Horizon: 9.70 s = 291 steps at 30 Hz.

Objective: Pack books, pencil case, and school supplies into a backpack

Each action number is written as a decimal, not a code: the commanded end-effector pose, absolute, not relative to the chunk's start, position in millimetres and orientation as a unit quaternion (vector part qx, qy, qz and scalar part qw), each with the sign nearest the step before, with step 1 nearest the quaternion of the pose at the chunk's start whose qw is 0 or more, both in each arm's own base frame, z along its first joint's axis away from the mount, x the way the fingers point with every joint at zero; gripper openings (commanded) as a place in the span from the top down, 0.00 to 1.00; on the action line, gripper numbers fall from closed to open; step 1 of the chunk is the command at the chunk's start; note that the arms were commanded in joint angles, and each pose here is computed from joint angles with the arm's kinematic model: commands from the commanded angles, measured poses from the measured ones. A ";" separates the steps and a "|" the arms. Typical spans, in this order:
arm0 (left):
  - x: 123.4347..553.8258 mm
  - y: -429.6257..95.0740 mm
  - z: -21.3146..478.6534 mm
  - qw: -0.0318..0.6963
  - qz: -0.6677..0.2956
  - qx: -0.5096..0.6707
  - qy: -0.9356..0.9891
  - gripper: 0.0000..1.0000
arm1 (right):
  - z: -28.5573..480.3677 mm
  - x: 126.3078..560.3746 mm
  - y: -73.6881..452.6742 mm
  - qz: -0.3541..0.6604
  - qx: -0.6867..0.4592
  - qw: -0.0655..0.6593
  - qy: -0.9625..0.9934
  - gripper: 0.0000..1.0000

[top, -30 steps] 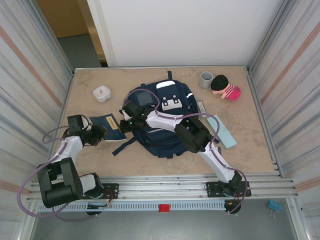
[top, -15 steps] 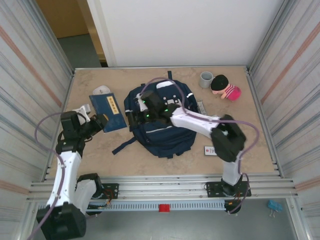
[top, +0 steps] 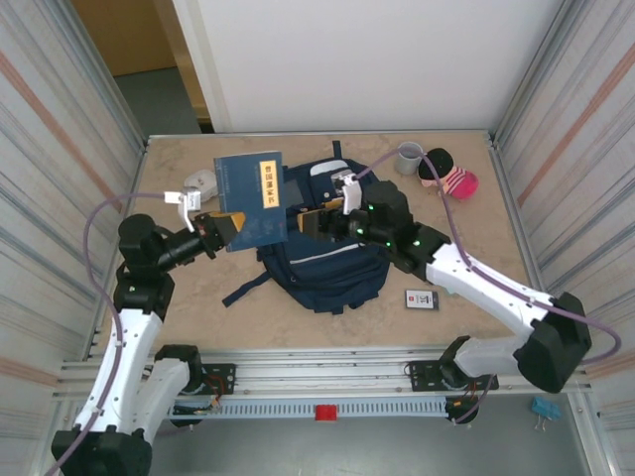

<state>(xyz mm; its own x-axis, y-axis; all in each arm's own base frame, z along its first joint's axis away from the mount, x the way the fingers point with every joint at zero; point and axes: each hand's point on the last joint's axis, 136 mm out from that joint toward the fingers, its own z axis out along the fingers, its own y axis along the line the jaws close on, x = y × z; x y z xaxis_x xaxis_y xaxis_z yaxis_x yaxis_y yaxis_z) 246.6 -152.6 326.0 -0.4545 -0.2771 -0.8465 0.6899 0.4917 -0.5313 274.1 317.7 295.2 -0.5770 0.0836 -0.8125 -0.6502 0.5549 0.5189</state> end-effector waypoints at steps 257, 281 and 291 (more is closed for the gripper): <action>349.9 -276.8 325.6 0.458 -0.355 0.203 0.789 1.00 | 77.9 345.1 323.9 0.458 0.354 0.232 0.782 0.78; 357.4 -258.4 312.6 0.461 -0.319 0.192 0.805 1.00 | 99.9 301.3 288.9 0.434 0.338 0.221 0.806 0.48; 348.7 -260.4 277.9 0.440 -0.286 0.225 0.821 1.00 | 153.1 263.9 233.2 0.389 0.281 0.283 0.830 0.36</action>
